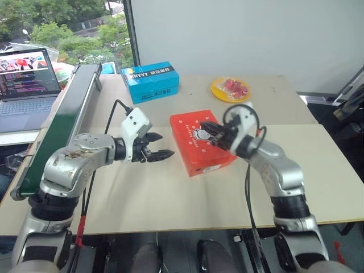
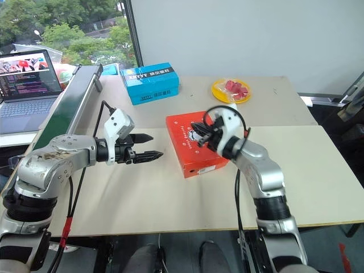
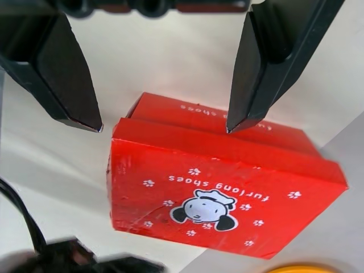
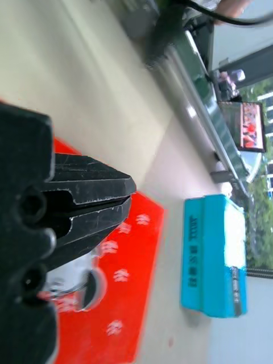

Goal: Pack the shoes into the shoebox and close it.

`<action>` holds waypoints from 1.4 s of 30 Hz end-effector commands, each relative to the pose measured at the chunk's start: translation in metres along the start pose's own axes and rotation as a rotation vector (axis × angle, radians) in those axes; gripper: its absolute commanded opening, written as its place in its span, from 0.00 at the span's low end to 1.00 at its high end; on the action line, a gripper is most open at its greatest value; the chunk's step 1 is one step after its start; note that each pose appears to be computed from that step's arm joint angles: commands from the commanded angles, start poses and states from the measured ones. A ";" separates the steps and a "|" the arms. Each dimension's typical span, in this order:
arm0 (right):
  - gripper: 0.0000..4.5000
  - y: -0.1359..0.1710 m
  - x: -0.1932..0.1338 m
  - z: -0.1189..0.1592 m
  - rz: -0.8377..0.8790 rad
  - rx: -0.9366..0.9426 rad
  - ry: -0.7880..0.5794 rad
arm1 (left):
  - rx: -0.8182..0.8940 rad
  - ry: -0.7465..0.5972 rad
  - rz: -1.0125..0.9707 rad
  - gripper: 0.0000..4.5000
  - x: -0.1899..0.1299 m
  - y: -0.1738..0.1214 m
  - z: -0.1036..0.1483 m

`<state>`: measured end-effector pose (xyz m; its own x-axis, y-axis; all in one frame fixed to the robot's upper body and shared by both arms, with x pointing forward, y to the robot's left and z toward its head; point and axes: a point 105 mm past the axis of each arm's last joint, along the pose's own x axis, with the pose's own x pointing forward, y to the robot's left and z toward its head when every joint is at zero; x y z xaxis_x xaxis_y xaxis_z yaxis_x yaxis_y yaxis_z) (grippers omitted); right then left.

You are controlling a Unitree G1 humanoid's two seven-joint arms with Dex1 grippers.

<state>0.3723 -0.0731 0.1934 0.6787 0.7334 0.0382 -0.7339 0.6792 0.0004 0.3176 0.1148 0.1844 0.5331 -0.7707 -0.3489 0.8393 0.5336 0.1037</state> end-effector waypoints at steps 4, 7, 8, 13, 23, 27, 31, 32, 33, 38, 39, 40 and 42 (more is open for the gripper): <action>0.00 0.005 0.036 -0.048 0.082 -0.126 0.214 | 0.004 -0.043 0.043 0.82 -0.007 -0.005 0.006; 0.00 -0.006 0.043 -0.070 0.056 -0.116 0.266 | -0.002 -0.042 0.071 0.82 -0.011 -0.004 0.003; 0.00 -0.009 0.044 -0.073 0.048 -0.100 0.270 | -0.004 -0.044 0.079 0.82 -0.012 -0.004 0.003; 0.00 -0.017 0.042 -0.084 0.031 -0.076 0.280 | -0.018 -0.052 0.108 0.82 -0.015 -0.003 0.001; 0.06 -0.025 -0.003 -0.027 0.056 -0.169 0.136 | 0.019 -0.133 0.202 0.82 -0.015 0.004 -0.018; 0.34 -0.021 -0.037 -0.014 0.090 -0.221 0.151 | 0.046 -0.162 0.212 0.82 -0.016 0.005 -0.019; 0.64 -0.021 -0.068 -0.007 0.104 -0.168 0.145 | 0.048 -0.167 0.239 0.82 -0.021 0.011 -0.027; 0.69 -0.025 -0.075 -0.006 0.088 -0.147 0.141 | 0.050 -0.161 0.246 0.82 -0.022 0.012 -0.030; 0.81 -0.035 -0.087 -0.007 0.032 -0.140 0.153 | 0.042 -0.153 0.250 0.82 -0.025 0.014 -0.035; 0.99 -0.065 -0.123 -0.022 -0.195 -0.089 0.148 | -0.027 -0.169 0.334 0.82 -0.032 0.022 -0.058; 0.99 -0.068 -0.127 -0.025 -0.236 -0.071 0.131 | -0.031 -0.168 0.361 0.82 -0.034 0.022 -0.065; 0.99 -0.072 -0.132 -0.030 -0.274 -0.086 0.141 | -0.048 -0.171 0.380 0.82 -0.035 0.022 -0.072; 0.99 -0.083 -0.143 -0.041 -0.401 -0.082 0.126 | -0.092 -0.173 0.454 0.82 -0.039 0.024 -0.091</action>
<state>0.3349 -0.2174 0.1332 0.8551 0.4945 -0.1556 -0.5069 0.8605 -0.0505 0.3064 0.1778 0.1139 0.8168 -0.5514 -0.1698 0.5705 0.8157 0.0953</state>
